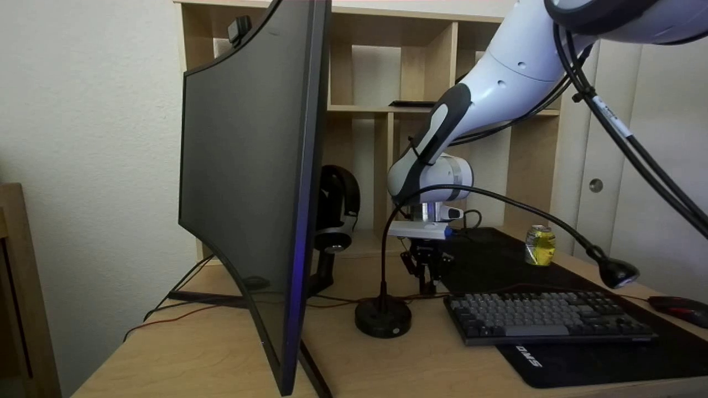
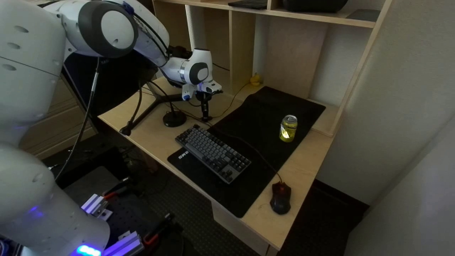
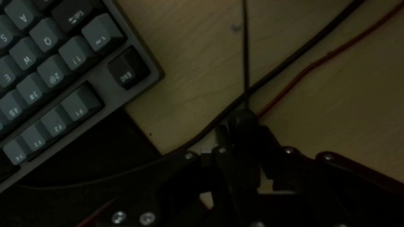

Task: Put the drink can on the mat then turn on the lamp

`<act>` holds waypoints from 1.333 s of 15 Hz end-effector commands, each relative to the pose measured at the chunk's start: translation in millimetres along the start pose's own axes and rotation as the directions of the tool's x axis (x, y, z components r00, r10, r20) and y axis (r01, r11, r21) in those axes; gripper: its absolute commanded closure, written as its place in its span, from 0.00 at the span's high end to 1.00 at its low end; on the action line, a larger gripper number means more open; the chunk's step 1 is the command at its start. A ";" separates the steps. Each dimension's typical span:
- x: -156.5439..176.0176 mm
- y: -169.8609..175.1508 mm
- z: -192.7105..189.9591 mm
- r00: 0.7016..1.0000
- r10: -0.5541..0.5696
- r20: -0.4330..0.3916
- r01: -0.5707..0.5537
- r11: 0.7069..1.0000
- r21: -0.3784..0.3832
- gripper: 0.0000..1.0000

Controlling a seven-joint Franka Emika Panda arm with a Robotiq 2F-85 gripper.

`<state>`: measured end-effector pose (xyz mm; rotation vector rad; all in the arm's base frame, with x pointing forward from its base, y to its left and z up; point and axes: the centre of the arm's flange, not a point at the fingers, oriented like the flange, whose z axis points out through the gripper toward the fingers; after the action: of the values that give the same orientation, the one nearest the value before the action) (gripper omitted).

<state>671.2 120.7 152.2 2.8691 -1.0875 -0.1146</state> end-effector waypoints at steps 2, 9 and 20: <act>2.0 2.3 -1.6 1.000 0.006 -0.020 -0.006 1.000 -0.003 0.04; 0.7 10.9 -25.2 1.000 0.010 -0.013 -0.010 1.000 -0.011 0.59; 9.6 31.1 -97.1 0.999 0.016 -0.051 -0.017 1.000 -0.015 1.00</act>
<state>666.7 94.5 251.8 2.8314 -1.0960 -0.0494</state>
